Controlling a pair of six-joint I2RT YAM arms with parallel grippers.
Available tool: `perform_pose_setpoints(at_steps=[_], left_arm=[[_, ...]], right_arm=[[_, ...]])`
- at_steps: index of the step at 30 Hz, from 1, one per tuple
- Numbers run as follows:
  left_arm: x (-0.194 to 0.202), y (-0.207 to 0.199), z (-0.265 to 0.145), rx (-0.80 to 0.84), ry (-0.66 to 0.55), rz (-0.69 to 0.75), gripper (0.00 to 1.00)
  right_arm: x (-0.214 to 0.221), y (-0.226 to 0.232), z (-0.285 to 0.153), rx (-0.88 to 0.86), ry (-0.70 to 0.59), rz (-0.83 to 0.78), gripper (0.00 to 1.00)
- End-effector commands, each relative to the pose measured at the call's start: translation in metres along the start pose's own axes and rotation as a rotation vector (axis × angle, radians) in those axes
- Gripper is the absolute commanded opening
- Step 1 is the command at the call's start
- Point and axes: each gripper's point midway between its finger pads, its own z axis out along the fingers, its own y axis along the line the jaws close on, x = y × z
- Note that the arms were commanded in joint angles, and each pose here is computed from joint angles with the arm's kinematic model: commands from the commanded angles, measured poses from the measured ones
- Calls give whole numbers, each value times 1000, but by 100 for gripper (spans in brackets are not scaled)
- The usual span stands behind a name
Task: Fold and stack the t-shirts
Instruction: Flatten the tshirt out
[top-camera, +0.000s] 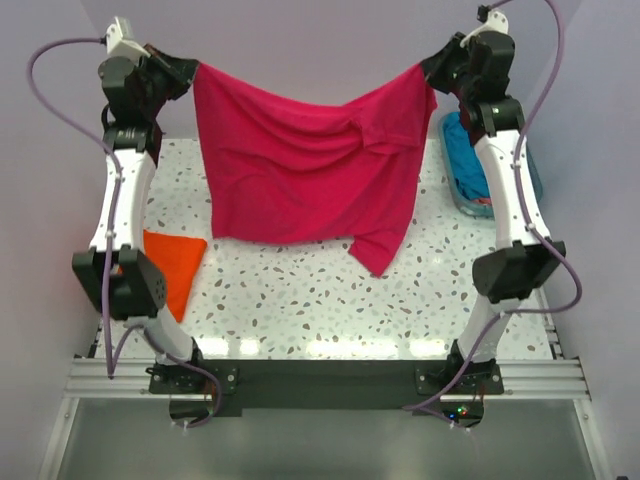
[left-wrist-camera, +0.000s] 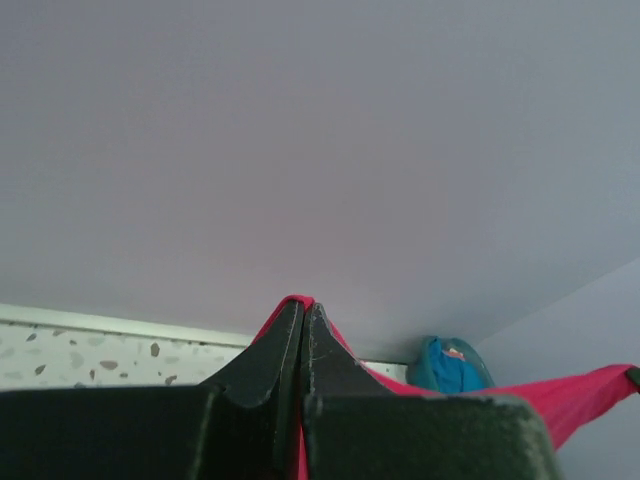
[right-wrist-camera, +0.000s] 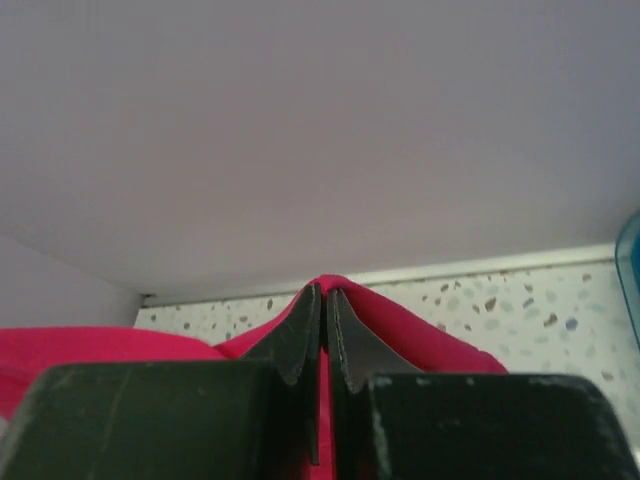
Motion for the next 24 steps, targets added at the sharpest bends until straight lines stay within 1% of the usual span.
perform_pose_setpoints(at_steps=[1, 2, 3, 4, 6, 8, 9, 10, 11, 12, 13, 14, 15, 16, 17, 18, 19, 21, 22, 24], left_arm=[[-50, -48, 23, 209, -80, 24, 0], [-77, -68, 21, 257, -131, 50, 0], [-73, -57, 35, 249, -114, 39, 0], [-90, -68, 31, 276, -138, 53, 0], [-93, -65, 31, 280, -136, 36, 0], [-83, -48, 31, 254, -110, 21, 0], [-87, -55, 20, 262, -125, 28, 0], [-67, -31, 22, 215, -81, 4, 0], [-60, -24, 18, 200, -72, -1, 0], [-64, -29, 4, 201, -84, 5, 0], [-35, -1, 4, 144, -29, -33, 0], [-24, 6, -2, 132, -11, -42, 0], [-22, 1, -15, 132, -12, -43, 0], [10, 27, -19, 80, 49, -75, 0], [23, 34, -26, 60, 70, -88, 0], [28, 32, -39, 57, 73, -89, 0], [62, 57, -49, -5, 129, -126, 0], [81, 67, -70, -50, 151, -138, 0], [116, 92, -85, -123, 210, -171, 0], [139, 106, -108, -187, 241, -187, 0]], right_arm=[[-84, 41, -8, -126, -237, -14, 0], [-96, 45, -3, -139, -268, -7, 0], [-102, 47, -3, -147, -285, -2, 0], [-107, 49, -3, -154, -300, 9, 0], [-110, 45, -3, -148, -314, 19, 0], [-93, 33, 4, -117, -270, 24, 0], [-96, 33, -7, -114, -274, 30, 0], [-73, 18, 2, -79, -215, 36, 0], [-67, 13, 1, -69, -204, 38, 0], [-72, 16, -16, -74, -217, 37, 0], [-43, -1, -9, -34, -151, 44, 0], [-34, -6, -14, -24, -130, 47, 0], [-32, -4, -27, -30, -125, 48, 0], [4, -22, -24, 2, -47, 56, 0], [21, -28, -27, 10, -9, 60, 0], [39, -35, -31, 26, 28, 68, 0], [71, -50, -40, 60, 94, 79, 0], [109, -67, -52, 99, 174, 94, 0], [145, -86, -63, 143, 246, 107, 0], [178, -105, -75, 199, 308, 115, 0]])
